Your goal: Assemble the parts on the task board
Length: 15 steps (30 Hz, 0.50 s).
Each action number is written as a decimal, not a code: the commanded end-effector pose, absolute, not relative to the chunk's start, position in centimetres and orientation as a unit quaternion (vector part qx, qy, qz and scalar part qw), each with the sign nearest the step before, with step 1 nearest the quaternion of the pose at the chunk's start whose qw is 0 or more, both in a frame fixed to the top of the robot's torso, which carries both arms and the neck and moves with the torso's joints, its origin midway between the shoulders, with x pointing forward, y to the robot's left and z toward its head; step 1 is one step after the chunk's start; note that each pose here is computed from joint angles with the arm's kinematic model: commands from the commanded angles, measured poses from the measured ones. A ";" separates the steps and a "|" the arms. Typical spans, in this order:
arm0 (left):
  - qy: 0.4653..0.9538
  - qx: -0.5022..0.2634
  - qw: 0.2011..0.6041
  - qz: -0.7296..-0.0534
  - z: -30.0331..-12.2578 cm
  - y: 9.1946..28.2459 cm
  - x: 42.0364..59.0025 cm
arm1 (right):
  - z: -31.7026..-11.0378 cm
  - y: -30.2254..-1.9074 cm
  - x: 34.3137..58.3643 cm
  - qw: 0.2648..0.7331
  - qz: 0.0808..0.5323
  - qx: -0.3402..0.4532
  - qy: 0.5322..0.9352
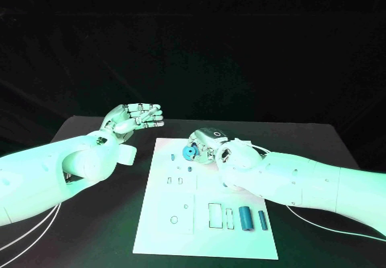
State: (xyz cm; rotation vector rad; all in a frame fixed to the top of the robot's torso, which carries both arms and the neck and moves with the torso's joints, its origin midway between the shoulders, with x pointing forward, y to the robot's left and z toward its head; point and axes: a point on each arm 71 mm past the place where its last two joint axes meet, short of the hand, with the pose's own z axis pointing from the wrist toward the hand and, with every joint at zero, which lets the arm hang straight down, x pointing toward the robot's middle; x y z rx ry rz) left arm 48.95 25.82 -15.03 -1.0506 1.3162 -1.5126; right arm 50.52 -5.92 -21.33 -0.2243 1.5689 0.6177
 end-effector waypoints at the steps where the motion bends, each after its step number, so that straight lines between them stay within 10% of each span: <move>1: 0.527 -0.414 0.420 -0.612 -14.9 25.6 48.9 | -21.9 -6.0 50.6 0.653 0.263 -0.109 0.702; 15: 0.527 -0.414 0.420 -0.612 -14.9 25.6 48.9 | -22.0 -5.8 50.8 0.651 0.262 -0.106 0.704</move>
